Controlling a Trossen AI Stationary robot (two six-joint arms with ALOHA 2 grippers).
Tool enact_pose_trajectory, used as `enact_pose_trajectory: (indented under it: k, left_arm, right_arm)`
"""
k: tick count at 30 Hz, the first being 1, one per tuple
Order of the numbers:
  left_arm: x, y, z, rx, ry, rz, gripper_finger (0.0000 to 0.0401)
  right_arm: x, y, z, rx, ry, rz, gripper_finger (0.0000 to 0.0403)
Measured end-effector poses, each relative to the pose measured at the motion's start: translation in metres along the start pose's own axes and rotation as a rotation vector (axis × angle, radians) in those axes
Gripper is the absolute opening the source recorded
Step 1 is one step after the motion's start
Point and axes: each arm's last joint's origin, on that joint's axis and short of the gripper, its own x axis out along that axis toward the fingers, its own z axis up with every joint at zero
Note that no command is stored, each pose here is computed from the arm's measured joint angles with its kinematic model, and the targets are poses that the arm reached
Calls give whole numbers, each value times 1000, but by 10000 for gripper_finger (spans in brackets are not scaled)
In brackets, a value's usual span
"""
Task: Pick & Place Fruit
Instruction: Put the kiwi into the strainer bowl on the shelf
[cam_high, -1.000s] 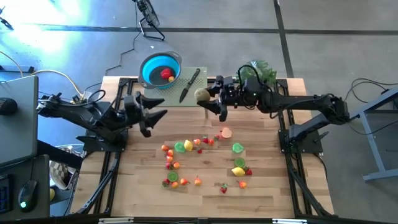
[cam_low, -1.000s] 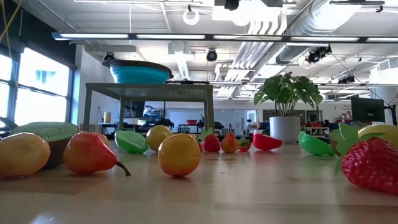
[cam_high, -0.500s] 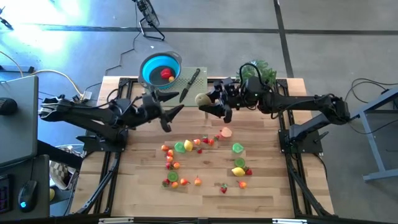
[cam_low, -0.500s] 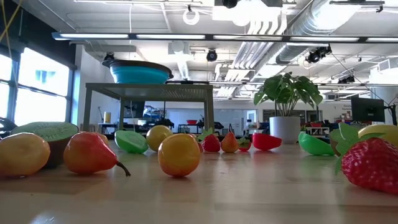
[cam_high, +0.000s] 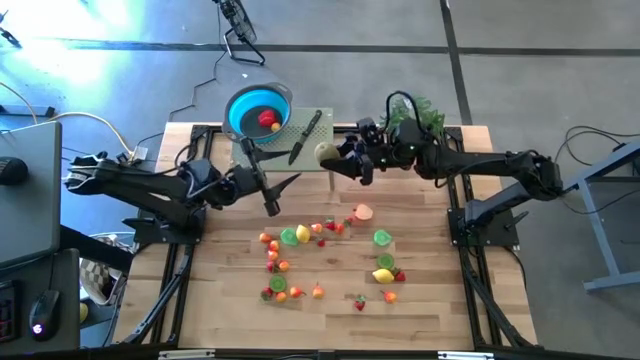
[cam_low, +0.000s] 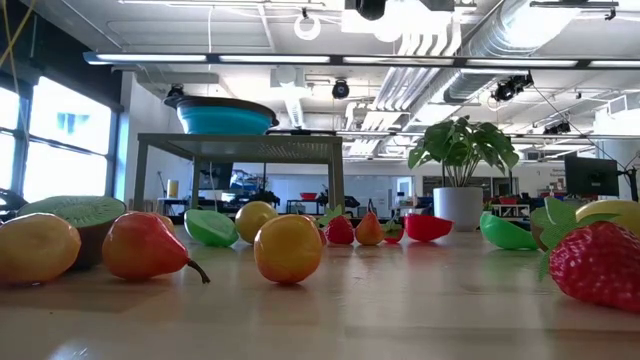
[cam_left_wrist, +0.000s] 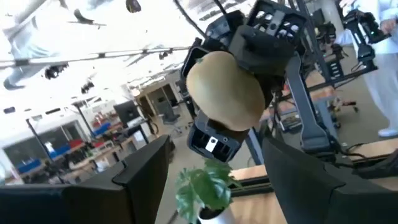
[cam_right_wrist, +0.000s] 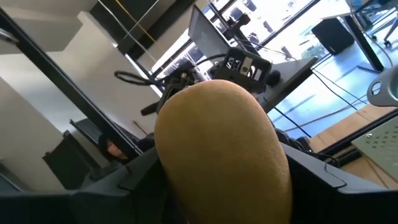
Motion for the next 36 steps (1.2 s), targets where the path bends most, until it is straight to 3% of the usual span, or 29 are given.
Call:
enact_pose_trajectory:
  k: [12, 20, 30, 36]
  left_arm:
    - [32, -11, 6, 240, 83, 64, 248]
    - [35, -9, 10, 233, 99, 106, 249]
    - [36, -13, 5, 256, 123, 70, 249]
    - [36, -13, 5, 256, 121, 67, 281]
  right_arm:
    - [-1, -2, 2, 19, -6, -7, 243]
    - [-1, -2, 2, 30, -7, -8, 243]
    - [-1, -2, 2, 78, -9, -9, 243]
    - [-1, -2, 2, 78, -9, -9, 243]
